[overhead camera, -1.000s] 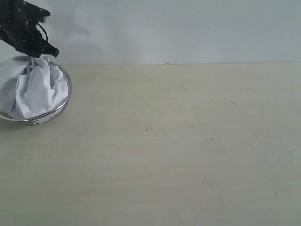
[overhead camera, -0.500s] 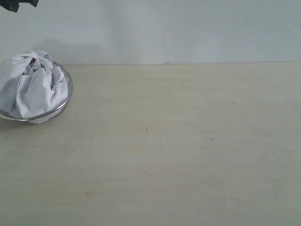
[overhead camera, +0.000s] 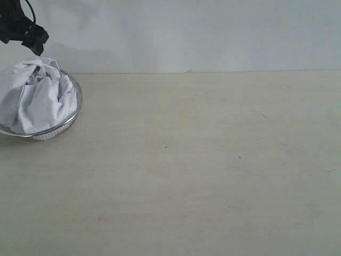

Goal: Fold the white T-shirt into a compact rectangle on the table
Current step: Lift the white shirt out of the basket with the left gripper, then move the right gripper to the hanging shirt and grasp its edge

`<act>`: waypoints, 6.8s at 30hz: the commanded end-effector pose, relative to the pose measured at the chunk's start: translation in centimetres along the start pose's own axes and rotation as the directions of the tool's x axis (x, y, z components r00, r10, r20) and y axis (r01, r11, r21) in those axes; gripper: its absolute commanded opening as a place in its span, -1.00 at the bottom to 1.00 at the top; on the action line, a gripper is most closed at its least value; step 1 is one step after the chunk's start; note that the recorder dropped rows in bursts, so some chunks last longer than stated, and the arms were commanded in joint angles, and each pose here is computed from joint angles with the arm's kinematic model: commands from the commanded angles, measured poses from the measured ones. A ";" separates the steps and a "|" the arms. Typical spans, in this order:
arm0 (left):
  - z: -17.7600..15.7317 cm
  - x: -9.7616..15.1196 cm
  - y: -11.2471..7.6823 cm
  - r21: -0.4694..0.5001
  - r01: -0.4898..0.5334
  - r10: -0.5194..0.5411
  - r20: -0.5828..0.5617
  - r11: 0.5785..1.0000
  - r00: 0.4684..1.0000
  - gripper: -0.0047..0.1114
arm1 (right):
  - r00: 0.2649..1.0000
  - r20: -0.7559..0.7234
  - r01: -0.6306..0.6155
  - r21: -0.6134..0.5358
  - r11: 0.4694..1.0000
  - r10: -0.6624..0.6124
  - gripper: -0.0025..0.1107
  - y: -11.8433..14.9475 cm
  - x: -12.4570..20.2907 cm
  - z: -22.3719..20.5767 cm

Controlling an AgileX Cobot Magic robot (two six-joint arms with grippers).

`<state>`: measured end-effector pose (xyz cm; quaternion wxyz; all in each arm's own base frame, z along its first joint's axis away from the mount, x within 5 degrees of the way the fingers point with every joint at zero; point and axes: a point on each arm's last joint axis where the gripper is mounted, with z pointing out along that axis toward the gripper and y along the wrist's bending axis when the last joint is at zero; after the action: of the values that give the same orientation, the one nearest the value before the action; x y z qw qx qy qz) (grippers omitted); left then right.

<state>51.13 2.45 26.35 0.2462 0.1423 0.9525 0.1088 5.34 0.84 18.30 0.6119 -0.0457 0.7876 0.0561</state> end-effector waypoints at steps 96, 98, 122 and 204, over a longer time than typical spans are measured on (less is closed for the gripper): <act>-41.2 5.3 -3.1 0.548 -0.100 -0.368 0.674 0.830 0.640 -0.84 | 1.000 0.011 0.010 -0.034 0.999 -0.010 -0.96 0.2 -0.1 0.0; -41.1 5.4 -3.2 0.555 -0.097 -0.372 0.667 0.826 0.646 -0.84 | 1.000 0.011 0.010 -0.034 0.999 -0.010 -0.96 0.2 -0.1 0.0; -38.8 4.8 -2.7 0.547 -0.018 -0.372 0.592 0.837 0.715 -0.84 | 0.853 0.108 -0.490 -0.173 0.854 0.511 -0.96 0.7 -1.6 -0.2; -31.3 1.8 -4.5 0.673 -0.243 -0.294 0.580 0.699 0.760 -0.84 | 0.992 -0.125 -0.033 -0.242 0.970 0.003 0.23 9.7 -17.3 23.4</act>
<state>33.49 -5.26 50.07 0.4668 0.2443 0.7885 -0.3173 30.40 13.46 29.59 0.5417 -0.1150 0.8187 0.1519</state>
